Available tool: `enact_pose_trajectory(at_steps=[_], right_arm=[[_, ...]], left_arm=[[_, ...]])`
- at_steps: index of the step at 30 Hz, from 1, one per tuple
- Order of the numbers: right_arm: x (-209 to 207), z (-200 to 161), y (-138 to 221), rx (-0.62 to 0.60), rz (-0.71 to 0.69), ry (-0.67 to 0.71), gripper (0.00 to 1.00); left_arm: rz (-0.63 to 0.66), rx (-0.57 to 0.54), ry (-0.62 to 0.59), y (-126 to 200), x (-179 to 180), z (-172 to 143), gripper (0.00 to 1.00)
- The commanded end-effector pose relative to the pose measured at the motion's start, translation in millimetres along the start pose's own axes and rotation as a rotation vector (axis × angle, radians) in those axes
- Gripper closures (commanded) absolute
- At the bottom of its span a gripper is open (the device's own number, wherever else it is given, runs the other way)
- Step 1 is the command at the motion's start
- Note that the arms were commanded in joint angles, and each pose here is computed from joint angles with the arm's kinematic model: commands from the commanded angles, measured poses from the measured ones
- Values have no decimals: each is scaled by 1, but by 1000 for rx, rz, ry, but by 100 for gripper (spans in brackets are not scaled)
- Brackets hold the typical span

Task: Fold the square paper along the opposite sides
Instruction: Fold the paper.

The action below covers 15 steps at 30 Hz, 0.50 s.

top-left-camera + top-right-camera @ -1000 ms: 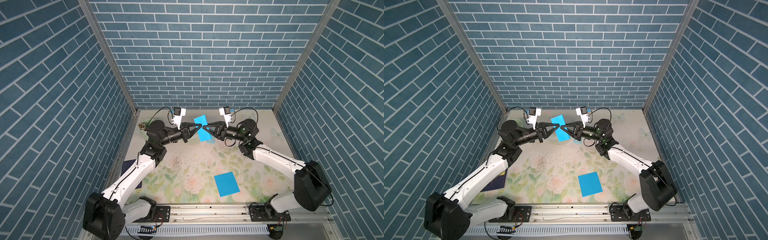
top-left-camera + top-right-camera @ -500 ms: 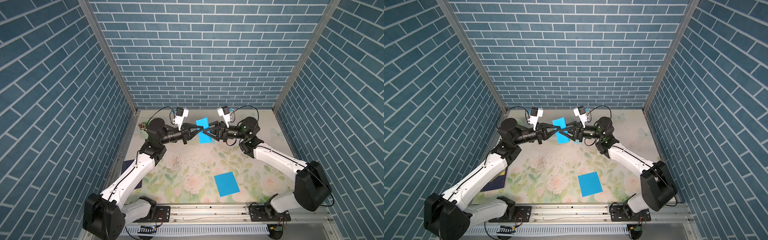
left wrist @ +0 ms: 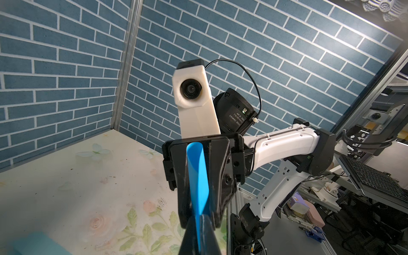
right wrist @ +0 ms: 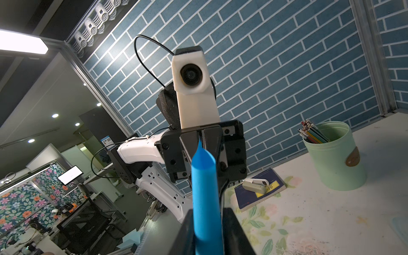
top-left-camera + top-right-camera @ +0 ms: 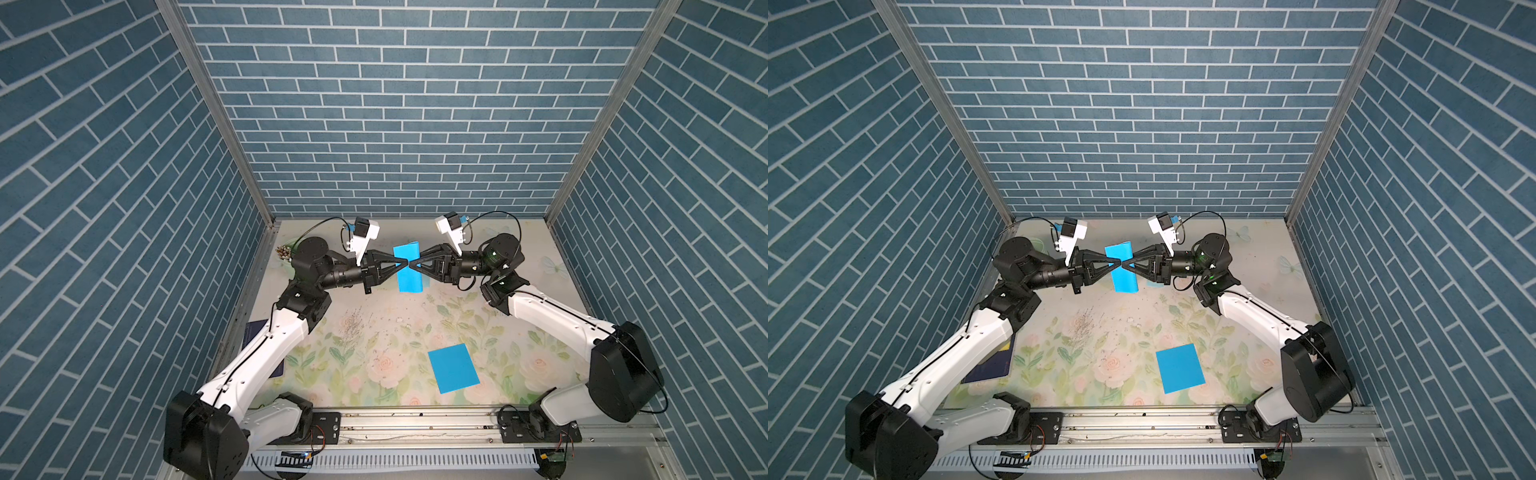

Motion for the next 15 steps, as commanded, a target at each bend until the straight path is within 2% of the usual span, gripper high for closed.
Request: enact_pose_trajectory(at_steps=[1, 6, 9, 11, 14, 15], right_arm=[[13, 4, 5, -3, 26, 42, 81], [14, 3, 6, -5, 24, 42, 91], [14, 3, 6, -6, 22, 40, 92], [14, 3, 6, -6, 22, 41, 87], [14, 7, 7, -12, 18, 47, 66], [14, 9, 7, -16, 16, 51, 64]], left_arm=[[-23, -14, -57, 2, -11, 11, 100], [-19, -13, -55, 1, -9, 11, 100], [-18, -14, -55, 1, -9, 11, 100], [-20, -13, -55, 1, -9, 11, 100], [-24, -10, -51, 1, -9, 11, 100], [-29, -8, -50, 1, -10, 10, 100]])
Point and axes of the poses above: each gripper's point midway between its finger pads, its own y axis back along the fingers, its own x axis along the line the jaws close on, z = x × y, the point moved 4 cm from there along y, back along the fingers, and after that the axes turned 5 degrees about -y, right-handed, at the moved point
